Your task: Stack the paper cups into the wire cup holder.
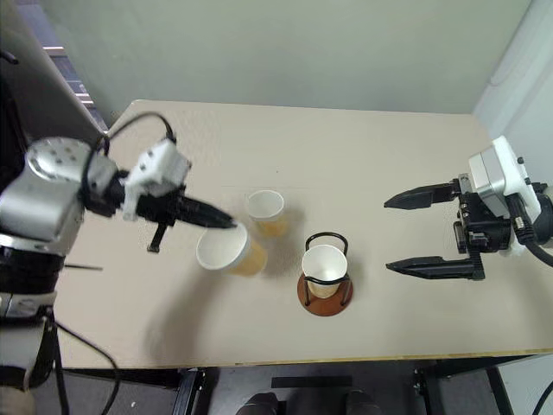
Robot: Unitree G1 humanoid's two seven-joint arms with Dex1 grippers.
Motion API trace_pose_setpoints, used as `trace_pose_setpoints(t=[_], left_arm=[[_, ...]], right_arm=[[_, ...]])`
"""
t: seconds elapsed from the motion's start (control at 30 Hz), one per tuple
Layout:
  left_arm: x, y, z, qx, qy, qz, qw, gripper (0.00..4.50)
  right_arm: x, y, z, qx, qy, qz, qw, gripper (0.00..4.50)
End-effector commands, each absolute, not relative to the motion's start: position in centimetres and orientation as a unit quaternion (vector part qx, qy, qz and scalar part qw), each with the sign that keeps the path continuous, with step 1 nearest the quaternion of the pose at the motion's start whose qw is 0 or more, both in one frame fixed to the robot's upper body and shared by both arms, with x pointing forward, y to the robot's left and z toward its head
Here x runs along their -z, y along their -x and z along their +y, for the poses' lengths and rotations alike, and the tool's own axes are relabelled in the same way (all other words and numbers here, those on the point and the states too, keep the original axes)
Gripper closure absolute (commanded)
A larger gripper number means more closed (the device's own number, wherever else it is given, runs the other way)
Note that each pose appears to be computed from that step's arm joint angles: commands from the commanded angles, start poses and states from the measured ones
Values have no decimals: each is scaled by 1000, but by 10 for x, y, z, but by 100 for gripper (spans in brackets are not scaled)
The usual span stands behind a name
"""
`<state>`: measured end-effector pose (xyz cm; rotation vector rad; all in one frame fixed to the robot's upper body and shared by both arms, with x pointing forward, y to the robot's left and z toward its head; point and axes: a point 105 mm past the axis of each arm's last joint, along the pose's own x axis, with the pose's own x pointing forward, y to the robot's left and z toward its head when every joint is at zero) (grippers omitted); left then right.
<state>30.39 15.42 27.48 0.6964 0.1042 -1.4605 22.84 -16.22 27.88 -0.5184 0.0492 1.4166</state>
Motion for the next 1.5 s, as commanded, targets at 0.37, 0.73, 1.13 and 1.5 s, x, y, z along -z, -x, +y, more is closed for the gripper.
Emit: trace_pose_setpoints(t=[0.37,0.73,1.13,1.5], left_arm=[[-330,-298,56,776,-309,-90,543,447],[-298,-301,32,801,-346,-53,485,447],[-281,-312,23,798,-379,-35,467,447],[-269,-315,17,795,-406,-30,449,447]], right_arm=[[-299,-217,-178,-595,251,0,763,0],[-318,-190,-199,-553,225,-14,802,0],[-332,-154,-206,-518,157,-52,839,0],[-329,-155,-202,-504,155,-55,848,0]])
